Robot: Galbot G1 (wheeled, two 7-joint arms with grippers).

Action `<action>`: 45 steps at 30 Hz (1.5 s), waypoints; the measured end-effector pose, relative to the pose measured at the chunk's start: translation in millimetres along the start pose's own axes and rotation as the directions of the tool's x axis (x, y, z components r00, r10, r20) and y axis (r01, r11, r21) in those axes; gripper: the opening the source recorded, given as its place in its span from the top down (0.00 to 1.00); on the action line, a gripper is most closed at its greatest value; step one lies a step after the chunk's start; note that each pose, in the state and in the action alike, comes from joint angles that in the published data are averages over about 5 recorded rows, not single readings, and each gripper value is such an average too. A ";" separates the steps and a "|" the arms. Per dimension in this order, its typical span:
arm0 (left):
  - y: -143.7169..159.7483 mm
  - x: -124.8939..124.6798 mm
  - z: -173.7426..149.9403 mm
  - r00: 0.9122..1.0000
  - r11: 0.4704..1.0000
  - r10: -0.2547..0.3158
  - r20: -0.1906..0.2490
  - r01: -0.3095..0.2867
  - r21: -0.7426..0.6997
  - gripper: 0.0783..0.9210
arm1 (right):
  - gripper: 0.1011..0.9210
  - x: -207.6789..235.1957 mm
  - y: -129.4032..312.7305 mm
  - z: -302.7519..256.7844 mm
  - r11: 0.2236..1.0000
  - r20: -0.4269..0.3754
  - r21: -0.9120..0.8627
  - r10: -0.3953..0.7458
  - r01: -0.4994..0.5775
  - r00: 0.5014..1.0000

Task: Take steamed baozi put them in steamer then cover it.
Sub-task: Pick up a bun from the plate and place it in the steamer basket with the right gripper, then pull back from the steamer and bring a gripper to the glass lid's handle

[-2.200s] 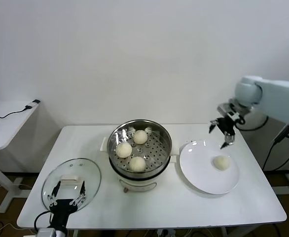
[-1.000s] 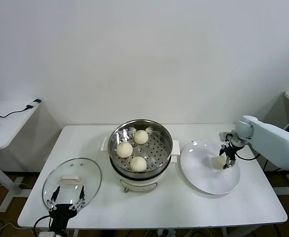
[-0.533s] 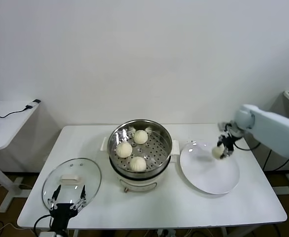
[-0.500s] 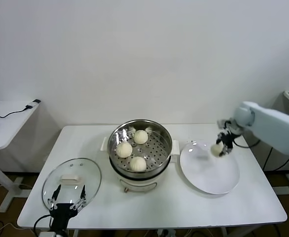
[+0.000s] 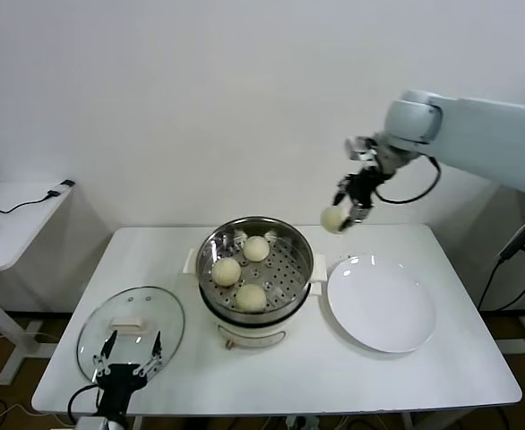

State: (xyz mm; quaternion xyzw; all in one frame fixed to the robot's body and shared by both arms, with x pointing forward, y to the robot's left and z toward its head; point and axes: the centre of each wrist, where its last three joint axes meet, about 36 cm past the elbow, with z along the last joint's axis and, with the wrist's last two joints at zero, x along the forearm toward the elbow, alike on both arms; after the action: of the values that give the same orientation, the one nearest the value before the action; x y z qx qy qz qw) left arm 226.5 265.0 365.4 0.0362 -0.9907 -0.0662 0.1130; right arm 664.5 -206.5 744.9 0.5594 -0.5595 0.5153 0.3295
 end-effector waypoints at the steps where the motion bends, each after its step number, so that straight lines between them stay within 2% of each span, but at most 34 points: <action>1: 0.0 -0.3 0.0 1.000 1.000 0.000 0.001 0.000 0.001 0.12 | 0.37 -2.9 1.0 -9.0 1.000 0.004 0.000 -0.001 0.001 1.000; 11: 0.3 -3.6 -0.1 1.000 1.000 0.000 0.006 0.000 0.009 0.12 | 0.37 -69.2 9.5 -55.6 0.999 -0.003 -0.026 -0.023 0.023 1.000; 22: 0.8 -6.0 1.8 1.000 1.000 0.002 0.001 -0.002 0.013 0.12 | 0.37 -138.2 19.9 -48.8 0.998 -0.041 -0.057 -0.038 0.036 0.998; 31: 1.4 -7.4 1.9 1.000 1.000 0.003 0.000 -0.003 0.015 0.12 | 0.37 -168.7 26.9 -48.7 0.998 -0.049 -0.057 -0.040 0.038 0.998; 34: 2.1 -6.6 2.5 1.000 1.000 0.003 -0.002 -0.003 0.015 0.12 | 0.32 -171.7 27.8 -48.9 0.998 -0.048 -0.053 -0.041 0.039 0.998; 39: 2.4 -5.1 2.9 1.000 1.000 0.004 -0.004 -0.004 0.014 0.12 | 0.17 -170.3 27.5 -47.6 0.998 -0.037 -0.046 -0.047 0.045 0.998; 45: 2.4 -3.3 0.4 1.000 1.000 0.006 -0.002 -0.006 0.013 0.12 | 0.12 -151.4 17.8 -42.3 0.998 0.012 -0.046 -0.033 0.034 0.999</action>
State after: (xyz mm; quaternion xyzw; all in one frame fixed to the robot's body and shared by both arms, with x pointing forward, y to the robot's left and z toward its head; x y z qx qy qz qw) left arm 229.4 267.7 364.6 0.0341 -0.9911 -0.0595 0.1141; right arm 662.3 -125.9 608.8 0.5637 -0.5635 0.4936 0.3479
